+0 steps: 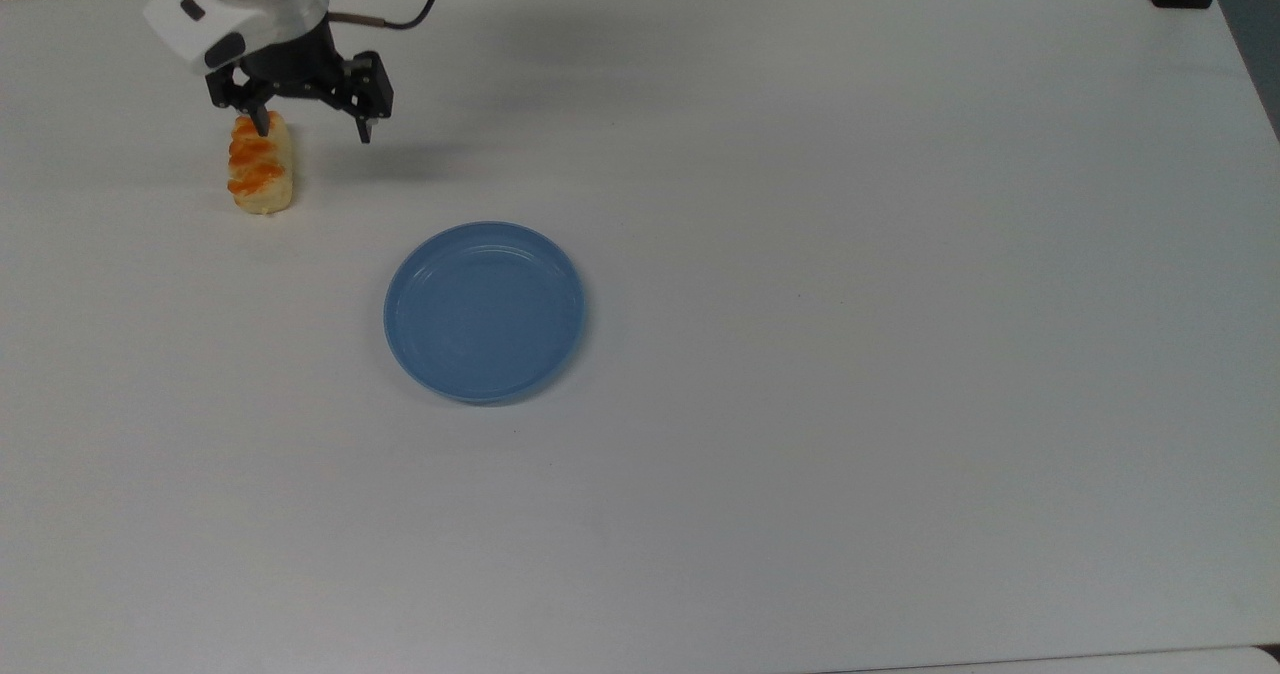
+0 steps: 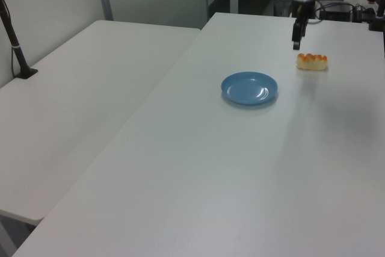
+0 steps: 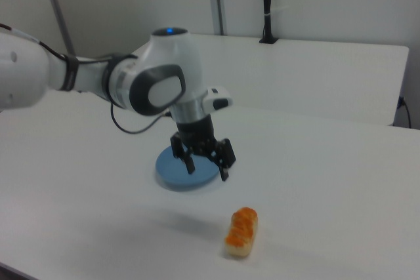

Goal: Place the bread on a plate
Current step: 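Lower the gripper around the bread roll and close it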

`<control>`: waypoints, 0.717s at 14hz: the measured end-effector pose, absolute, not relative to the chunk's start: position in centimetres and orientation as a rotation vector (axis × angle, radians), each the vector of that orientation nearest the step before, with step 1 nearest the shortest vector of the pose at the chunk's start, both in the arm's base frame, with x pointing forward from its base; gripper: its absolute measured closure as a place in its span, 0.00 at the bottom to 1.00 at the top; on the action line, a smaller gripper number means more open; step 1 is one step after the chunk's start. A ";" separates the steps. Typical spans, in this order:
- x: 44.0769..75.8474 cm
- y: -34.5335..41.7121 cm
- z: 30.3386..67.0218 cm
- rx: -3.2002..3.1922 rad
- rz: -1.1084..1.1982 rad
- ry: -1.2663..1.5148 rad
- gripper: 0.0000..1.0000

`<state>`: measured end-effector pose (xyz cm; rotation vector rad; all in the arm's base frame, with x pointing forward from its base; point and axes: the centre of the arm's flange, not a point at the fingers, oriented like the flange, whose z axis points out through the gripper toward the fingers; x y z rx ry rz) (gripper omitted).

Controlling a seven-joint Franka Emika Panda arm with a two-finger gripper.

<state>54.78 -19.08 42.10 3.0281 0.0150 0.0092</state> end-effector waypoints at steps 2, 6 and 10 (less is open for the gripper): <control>54.6 -20.5 39.0 3.000 0.011 0.023 0.00; 53.8 -24.0 36.0 2.969 -0.045 0.138 0.00; 53.2 -25.5 33.8 2.954 -0.071 0.193 0.00</control>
